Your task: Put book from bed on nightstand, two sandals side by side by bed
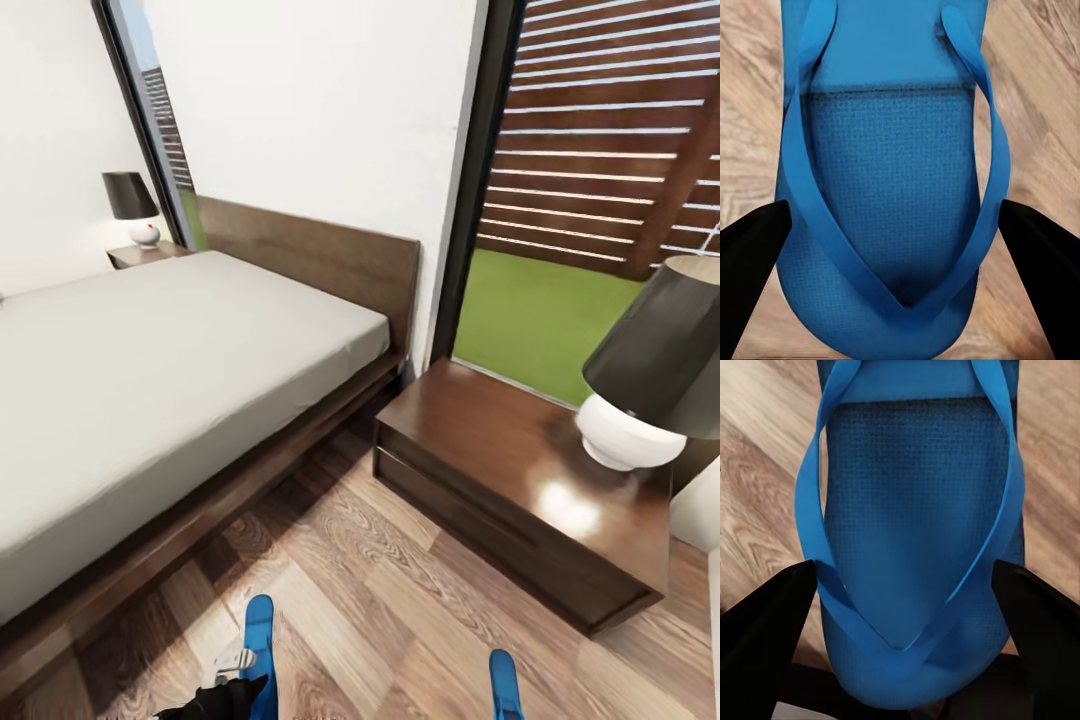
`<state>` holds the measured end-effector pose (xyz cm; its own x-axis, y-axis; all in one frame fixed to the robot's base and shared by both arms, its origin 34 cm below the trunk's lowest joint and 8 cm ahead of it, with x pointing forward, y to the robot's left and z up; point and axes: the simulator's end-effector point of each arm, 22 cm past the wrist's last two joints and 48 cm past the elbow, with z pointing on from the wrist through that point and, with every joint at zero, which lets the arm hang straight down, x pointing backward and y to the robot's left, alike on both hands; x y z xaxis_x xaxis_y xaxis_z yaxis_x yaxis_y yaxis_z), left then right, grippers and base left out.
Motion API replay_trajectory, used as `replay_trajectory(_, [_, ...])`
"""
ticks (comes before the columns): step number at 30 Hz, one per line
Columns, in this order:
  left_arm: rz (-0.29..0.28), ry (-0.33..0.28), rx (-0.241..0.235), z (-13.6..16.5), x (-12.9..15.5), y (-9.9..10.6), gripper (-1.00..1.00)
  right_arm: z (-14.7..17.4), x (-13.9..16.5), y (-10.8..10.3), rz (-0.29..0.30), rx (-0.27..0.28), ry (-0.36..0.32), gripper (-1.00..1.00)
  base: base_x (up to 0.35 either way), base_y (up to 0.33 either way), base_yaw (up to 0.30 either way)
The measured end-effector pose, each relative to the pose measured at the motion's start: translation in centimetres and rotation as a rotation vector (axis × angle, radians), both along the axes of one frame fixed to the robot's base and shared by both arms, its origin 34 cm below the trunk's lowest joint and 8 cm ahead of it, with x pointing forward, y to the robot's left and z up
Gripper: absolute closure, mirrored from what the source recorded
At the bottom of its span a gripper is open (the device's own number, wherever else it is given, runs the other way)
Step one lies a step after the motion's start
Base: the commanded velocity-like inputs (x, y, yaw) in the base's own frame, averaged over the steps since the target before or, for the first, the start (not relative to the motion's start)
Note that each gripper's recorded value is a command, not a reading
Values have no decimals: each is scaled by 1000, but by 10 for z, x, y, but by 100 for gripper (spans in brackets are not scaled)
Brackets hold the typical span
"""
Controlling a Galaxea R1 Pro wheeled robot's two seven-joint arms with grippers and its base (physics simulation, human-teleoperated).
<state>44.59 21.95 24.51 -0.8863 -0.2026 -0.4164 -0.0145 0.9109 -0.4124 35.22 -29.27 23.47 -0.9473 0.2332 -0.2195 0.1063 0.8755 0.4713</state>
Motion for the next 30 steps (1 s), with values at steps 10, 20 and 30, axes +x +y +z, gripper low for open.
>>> replay_trajectory(10, [-2,7,-1,-2,-3,-1,100,-2,-3,1,2,1,7,100,0,0,267])
replay_trajectory(20, [-2,13,-1,-4,-5,-1,100,-3,-5,1,3,0,14,100,0,0,269])
replay_trajectory(30, [-1,19,-1,-7,-7,-1,100,-5,-7,1,2,0,20,100,0,0,269])
